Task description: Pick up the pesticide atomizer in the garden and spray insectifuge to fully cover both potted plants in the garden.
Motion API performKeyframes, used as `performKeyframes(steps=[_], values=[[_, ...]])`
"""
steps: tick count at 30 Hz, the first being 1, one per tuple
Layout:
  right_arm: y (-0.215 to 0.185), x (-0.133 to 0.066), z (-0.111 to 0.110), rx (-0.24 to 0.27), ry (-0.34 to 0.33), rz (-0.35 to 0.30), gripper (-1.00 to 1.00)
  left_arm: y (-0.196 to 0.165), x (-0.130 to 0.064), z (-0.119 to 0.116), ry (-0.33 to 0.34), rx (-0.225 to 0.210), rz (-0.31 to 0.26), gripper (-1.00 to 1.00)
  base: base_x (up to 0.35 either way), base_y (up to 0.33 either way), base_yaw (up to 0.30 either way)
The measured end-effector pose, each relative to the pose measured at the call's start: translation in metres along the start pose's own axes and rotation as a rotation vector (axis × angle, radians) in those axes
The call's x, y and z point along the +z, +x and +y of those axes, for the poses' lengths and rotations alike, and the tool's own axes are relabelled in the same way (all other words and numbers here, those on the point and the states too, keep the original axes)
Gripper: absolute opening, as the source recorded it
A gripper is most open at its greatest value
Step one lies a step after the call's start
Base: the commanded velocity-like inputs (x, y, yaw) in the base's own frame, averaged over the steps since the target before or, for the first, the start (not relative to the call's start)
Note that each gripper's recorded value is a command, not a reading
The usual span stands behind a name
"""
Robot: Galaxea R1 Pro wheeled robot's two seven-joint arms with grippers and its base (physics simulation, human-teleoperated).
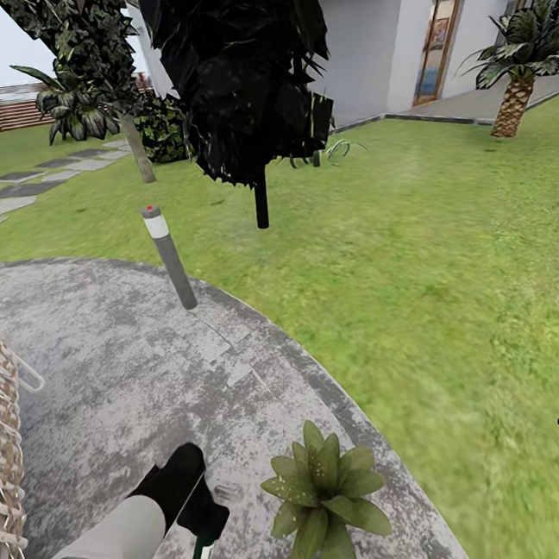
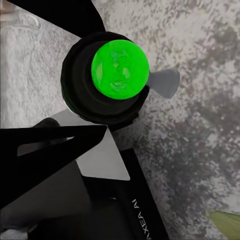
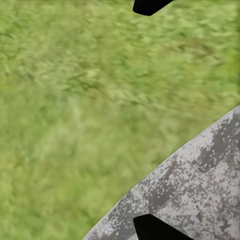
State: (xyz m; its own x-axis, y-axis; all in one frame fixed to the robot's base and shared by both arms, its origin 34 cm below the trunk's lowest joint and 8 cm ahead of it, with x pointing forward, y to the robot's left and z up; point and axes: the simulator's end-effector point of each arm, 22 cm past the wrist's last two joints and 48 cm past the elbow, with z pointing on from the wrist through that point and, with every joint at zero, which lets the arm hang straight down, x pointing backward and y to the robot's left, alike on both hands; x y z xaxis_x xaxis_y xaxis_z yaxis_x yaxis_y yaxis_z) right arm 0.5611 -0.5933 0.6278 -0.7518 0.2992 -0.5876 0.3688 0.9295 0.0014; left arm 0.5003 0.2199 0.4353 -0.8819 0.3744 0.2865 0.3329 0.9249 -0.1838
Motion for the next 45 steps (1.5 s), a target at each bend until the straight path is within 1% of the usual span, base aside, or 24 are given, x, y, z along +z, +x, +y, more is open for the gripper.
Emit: performKeyframes(steps=[5, 10, 13, 17, 21, 29, 39, 45], values=[[0.0, 0.0, 0.0, 0.001, 0.0, 0.001, 1.0, 0.003, 0.002, -0.001, 0.003, -0.001, 0.008, -1.0, -0.001, -0.032, 0.025], [0.002, 0.001, 0.0, 0.0, 0.001, 0.005, 1.0, 0.002, 0.005, -0.008, 0.013, 0.004, 0.01, -1.0, -0.1, -0.234, 0.171], [0.003, 0.002, 0.0, -0.001, 0.002, 0.008, 1.0, -0.002, 0.006, -0.017, 0.039, -0.001, 0.003, -1.0, -0.164, -0.278, 0.204], [0.004, 0.003, 0.0, -0.002, 0.002, 0.01, 1.0, -0.005, 0.007, -0.028, 0.08, -0.022, -0.009, -1.0, -0.194, -0.25, 0.102], [0.004, 0.003, 0.0, -0.003, 0.003, 0.011, 1.0, -0.006, 0.007, -0.03, 0.087, -0.024, -0.012, -1.0, -0.194, -0.207, 0.027], [0.006, 0.005, 0.0, -0.004, 0.004, 0.017, 1.0, -0.005, 0.01, -0.028, 0.086, -0.026, -0.005, -1.0, -0.036, -0.047, 0.175], [0.007, 0.006, 0.0, -0.004, 0.005, 0.019, 1.0, -0.005, 0.01, -0.027, 0.077, -0.02, -0.002, -1.0, 0.0, 0.0, 0.026], [0.007, 0.007, 0.0, -0.005, 0.006, 0.021, 1.0, -0.003, 0.011, -0.025, 0.067, -0.013, 0.003, -1.0, 0.0, 0.0, 0.209]])
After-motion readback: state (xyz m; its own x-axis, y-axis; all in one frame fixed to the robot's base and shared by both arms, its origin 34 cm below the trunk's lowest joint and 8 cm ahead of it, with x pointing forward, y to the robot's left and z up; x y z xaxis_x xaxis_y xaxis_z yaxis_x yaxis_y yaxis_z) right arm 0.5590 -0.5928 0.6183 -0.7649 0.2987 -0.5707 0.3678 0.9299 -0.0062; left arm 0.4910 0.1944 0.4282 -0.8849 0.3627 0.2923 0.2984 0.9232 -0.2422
